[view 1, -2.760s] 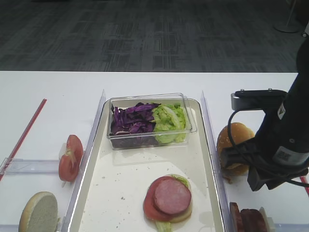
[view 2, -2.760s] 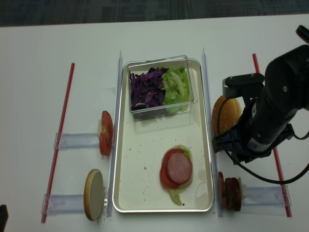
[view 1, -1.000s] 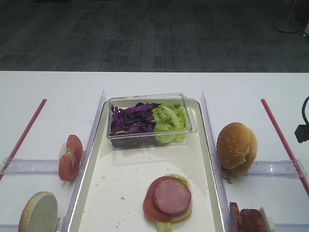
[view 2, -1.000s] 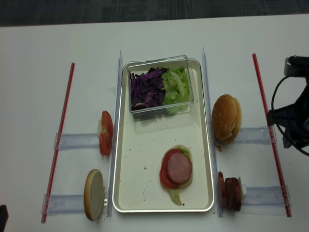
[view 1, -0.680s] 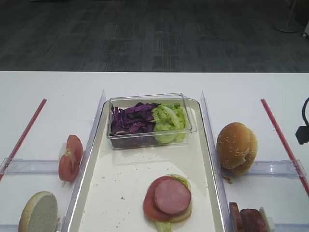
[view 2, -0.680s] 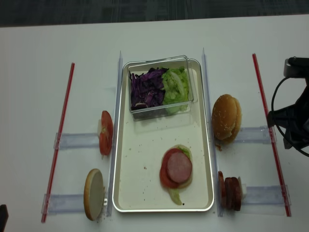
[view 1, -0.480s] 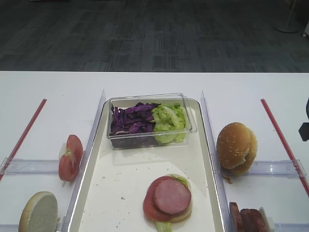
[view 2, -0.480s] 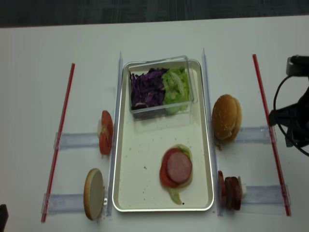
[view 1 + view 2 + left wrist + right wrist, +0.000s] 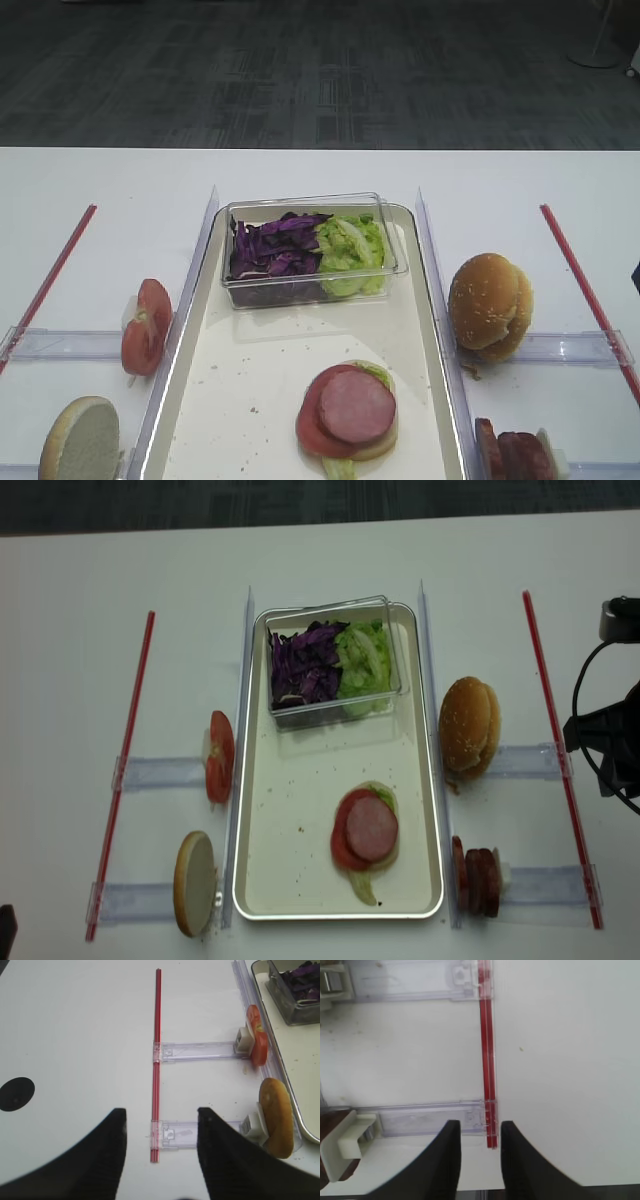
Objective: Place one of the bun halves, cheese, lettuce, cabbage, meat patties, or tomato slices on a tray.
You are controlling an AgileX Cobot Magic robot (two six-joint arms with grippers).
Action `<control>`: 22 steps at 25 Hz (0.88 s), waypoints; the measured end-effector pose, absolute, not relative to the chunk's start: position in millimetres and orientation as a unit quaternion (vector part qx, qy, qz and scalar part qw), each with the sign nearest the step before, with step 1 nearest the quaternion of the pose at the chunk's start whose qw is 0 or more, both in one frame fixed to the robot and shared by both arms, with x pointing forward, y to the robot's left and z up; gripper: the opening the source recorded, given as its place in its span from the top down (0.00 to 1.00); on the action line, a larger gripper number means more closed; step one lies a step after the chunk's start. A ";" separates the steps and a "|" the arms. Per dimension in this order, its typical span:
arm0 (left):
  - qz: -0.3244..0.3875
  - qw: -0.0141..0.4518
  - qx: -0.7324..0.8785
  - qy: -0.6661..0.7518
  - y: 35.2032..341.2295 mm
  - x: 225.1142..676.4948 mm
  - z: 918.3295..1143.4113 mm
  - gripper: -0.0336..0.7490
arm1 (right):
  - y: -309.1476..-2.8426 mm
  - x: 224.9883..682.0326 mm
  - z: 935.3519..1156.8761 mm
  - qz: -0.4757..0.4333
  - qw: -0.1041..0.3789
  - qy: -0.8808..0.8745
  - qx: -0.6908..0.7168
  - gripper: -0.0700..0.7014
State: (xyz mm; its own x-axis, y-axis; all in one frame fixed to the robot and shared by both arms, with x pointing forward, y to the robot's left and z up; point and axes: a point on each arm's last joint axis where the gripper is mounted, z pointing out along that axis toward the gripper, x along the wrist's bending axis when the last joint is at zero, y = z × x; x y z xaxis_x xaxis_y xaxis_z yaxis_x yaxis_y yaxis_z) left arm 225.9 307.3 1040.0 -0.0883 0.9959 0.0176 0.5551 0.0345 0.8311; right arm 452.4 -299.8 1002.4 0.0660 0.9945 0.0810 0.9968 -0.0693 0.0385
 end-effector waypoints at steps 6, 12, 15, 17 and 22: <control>0.353 0.312 0.599 0.648 307.3 225.9 1040.0 0.57 | -300.0 447.5 1003.9 -0.028 0.025 -0.684 -0.728 0.29; 0.353 0.312 0.599 0.648 307.3 225.9 1040.0 0.57 | -300.3 442.5 1011.8 -0.037 0.012 -0.686 -0.727 0.18; 0.353 0.312 0.599 0.648 307.3 225.9 1040.0 0.57 | -301.6 439.1 1016.3 -0.037 0.001 -0.687 -0.726 0.17; 0.353 0.312 0.599 0.648 307.3 225.9 1040.0 0.57 | -301.8 435.6 1017.7 -0.038 -0.002 -0.685 -0.728 0.17; 0.353 0.312 0.599 0.648 307.3 225.9 1040.0 0.57 | -301.2 420.0 1013.4 -0.034 0.002 -0.685 -0.728 0.17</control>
